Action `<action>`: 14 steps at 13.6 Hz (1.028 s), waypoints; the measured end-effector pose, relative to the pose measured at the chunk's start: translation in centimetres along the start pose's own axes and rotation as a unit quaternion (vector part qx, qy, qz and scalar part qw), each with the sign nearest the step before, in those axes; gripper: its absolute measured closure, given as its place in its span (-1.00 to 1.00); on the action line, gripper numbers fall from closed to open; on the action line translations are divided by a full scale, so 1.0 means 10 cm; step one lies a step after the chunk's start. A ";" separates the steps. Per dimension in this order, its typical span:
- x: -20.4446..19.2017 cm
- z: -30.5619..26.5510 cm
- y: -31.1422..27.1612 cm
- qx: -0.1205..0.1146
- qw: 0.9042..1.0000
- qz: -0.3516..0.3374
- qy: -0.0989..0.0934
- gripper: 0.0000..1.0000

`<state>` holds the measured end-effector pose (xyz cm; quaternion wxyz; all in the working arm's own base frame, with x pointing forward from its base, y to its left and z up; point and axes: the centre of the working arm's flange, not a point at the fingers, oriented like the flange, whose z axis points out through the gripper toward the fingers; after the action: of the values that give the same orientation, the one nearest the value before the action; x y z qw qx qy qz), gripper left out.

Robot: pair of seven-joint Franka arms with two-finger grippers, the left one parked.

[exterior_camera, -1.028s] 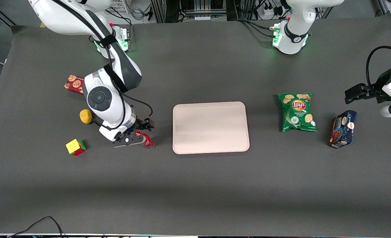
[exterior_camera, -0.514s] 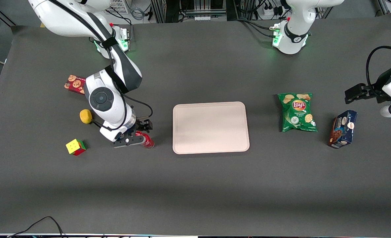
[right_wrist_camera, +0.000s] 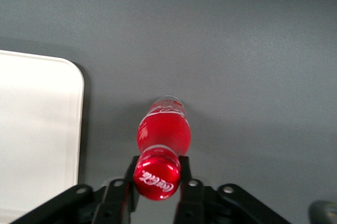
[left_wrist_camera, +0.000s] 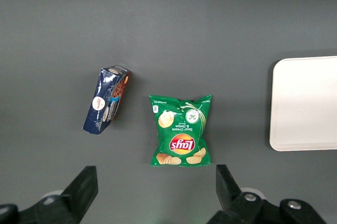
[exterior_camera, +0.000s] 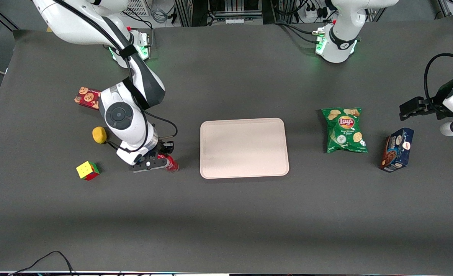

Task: Place coke bottle on tray
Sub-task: 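Lower the right gripper and close it around the bottle's neck, then lift the bottle and carry it over the white tray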

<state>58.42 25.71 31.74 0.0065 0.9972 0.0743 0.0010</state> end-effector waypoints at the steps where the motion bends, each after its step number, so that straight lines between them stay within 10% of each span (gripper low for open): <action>1: 0.00 0.00 0.00 0.000 1.000 0.000 0.001 0.38; 14: -0.19 -1.75 -0.06 -0.009 1.000 0.004 0.013 0.38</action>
<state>56.43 26.23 49.24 0.0144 0.9973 0.0709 0.0151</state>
